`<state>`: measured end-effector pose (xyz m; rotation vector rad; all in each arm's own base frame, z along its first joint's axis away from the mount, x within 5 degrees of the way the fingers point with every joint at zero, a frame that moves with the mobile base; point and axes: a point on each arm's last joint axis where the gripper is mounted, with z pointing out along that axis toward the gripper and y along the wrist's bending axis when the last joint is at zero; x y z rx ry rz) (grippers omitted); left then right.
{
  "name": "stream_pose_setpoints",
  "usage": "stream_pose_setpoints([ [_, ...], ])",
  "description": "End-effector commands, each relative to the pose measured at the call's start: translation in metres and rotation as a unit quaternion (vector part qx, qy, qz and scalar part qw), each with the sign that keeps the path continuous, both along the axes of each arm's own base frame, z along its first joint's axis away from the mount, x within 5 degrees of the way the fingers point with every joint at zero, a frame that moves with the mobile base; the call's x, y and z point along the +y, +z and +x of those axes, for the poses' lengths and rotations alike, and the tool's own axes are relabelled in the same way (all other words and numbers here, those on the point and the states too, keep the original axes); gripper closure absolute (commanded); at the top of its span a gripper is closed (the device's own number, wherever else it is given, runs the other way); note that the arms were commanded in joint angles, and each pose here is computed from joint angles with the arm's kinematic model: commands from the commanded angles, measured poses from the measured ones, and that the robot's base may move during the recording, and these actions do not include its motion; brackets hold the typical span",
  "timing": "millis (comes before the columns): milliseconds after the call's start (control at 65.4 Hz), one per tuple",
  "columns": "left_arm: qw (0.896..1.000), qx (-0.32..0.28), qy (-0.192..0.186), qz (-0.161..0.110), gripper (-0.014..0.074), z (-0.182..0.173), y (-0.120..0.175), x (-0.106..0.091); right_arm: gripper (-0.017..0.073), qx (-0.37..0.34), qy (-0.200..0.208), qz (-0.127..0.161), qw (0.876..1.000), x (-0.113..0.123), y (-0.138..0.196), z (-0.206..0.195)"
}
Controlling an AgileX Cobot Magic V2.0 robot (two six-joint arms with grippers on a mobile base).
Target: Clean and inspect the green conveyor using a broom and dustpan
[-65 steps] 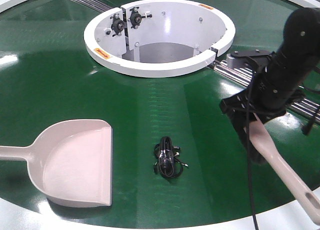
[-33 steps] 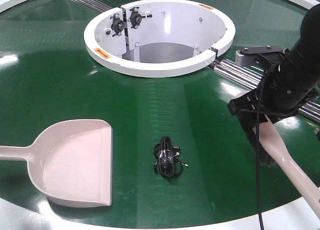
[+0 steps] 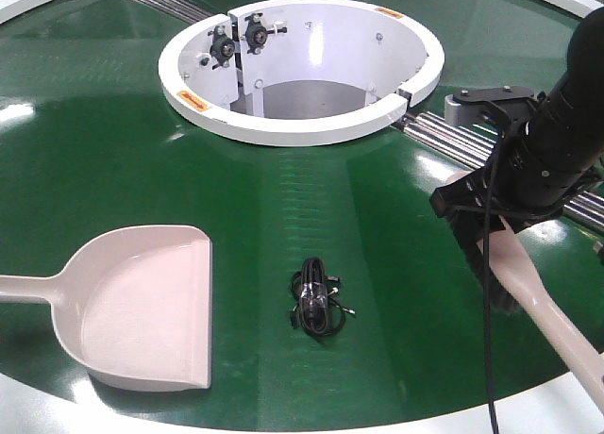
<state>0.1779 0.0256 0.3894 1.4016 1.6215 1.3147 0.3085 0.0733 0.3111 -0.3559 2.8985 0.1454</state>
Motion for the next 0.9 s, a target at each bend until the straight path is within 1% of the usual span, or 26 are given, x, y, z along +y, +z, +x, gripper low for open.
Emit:
stream_pose_setpoints([
  [0, 0.998, -0.050, -0.021, 0.012, 0.0004, -0.001, 0.018, -0.004, 0.0563, -0.013, 0.004, 0.002, 1.000, -0.003, 0.021, -0.010],
  [122, 0.999, -0.046, -0.019, 0.012, 0.0004, -0.001, 0.018, -0.003, 0.0563, -0.012, 0.004, 0.002, 1.000, -0.003, 0.021, -0.010],
  [168, 0.999, -0.046, -0.019, 0.006, 0.0004, -0.001, 0.017, -0.003, 0.0563, -0.012, 0.004, 0.002, 1.000, -0.003, 0.021, -0.010],
  [397, 1.000, -0.028, -0.010, 0.007, 0.0004, 0.002, 0.014, -0.002, 0.0563, -0.012, 0.004, 0.002, 1.000, -0.003, 0.021, -0.010],
  [504, 1.000, 0.025, 0.003, 0.011, 0.0004, 0.012, 0.009, 0.000, 0.0563, -0.012, 0.004, 0.002, 1.000, -0.003, 0.021, -0.010],
  [565, 0.997, 0.077, 0.009, 0.021, 0.0004, 0.018, 0.005, 0.002, 0.0563, -0.012, 0.004, 0.002, 1.000, -0.003, 0.021, -0.010],
  [642, 0.988, 0.152, 0.015, 0.023, 0.0004, 0.029, 0.000, 0.003, 0.0563, -0.012, 0.004, 0.003, 1.000, -0.003, 0.021, -0.010],
  [703, 0.978, 0.208, 0.023, 0.024, 0.0004, 0.035, -0.003, 0.004, 0.0563, -0.012, 0.004, 0.003, 1.000, -0.003, 0.021, -0.010],
  [779, 0.963, 0.268, 0.030, 0.009, 0.0004, 0.046, -0.008, 0.004, 0.0563, -0.012, 0.004, 0.003, 1.000, -0.003, 0.021, -0.010],
  [810, 0.956, 0.293, 0.033, 0.003, 0.0004, 0.049, -0.010, 0.003, 0.0563, -0.012, 0.004, 0.003, 1.000, -0.003, 0.021, -0.010],
  [886, 0.935, 0.351, 0.033, -0.025, 0.0004, 0.059, -0.016, 0.000, 0.0563, -0.012, 0.004, 0.003, 1.000, -0.003, 0.021, -0.010],
])
